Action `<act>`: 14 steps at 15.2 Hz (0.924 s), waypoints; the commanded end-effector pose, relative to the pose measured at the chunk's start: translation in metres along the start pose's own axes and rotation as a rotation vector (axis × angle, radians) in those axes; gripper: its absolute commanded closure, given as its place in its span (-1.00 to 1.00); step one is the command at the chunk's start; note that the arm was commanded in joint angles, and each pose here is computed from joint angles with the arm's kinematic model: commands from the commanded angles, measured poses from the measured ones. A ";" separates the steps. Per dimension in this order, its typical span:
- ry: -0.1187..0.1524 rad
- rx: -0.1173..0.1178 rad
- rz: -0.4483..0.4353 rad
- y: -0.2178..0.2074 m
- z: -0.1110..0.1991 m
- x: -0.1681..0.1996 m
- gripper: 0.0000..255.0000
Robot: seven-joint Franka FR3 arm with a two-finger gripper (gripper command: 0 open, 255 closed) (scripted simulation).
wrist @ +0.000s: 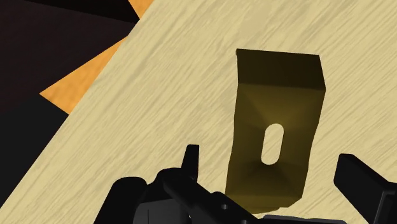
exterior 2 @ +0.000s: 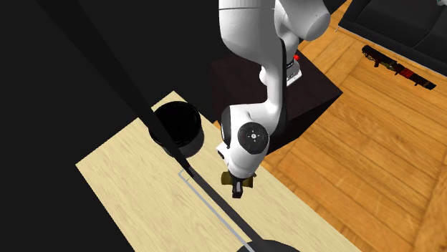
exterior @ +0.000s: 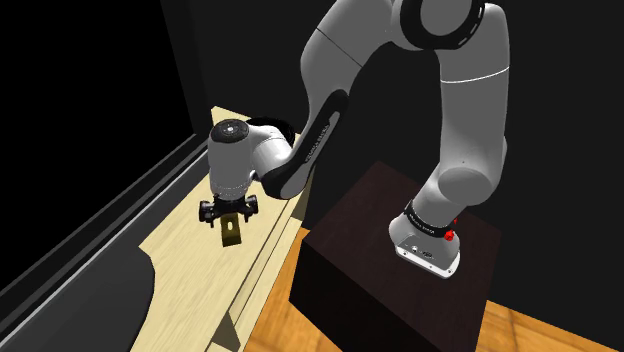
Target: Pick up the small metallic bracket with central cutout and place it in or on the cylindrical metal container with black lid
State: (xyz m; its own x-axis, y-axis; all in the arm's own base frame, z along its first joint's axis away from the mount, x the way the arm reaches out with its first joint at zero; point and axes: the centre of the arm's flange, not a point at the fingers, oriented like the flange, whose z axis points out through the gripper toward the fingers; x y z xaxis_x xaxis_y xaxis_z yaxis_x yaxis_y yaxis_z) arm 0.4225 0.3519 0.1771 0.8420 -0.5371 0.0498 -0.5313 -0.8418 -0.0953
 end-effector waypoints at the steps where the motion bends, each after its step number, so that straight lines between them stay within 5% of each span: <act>1: 0.000 0.000 0.000 0.000 0.005 0.000 -1.00; 7: 0.000 0.000 0.000 0.000 0.005 0.000 -1.00; 8: 0.000 0.000 0.000 0.000 0.005 0.000 1.00; 14: 0.000 0.000 0.000 0.000 0.005 0.000 1.00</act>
State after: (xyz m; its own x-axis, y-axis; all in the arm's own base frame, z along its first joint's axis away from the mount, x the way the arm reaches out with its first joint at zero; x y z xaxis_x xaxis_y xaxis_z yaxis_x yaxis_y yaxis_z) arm 0.4227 0.3518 0.1727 0.8422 -0.5367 0.0510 -0.5309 -0.8421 -0.0945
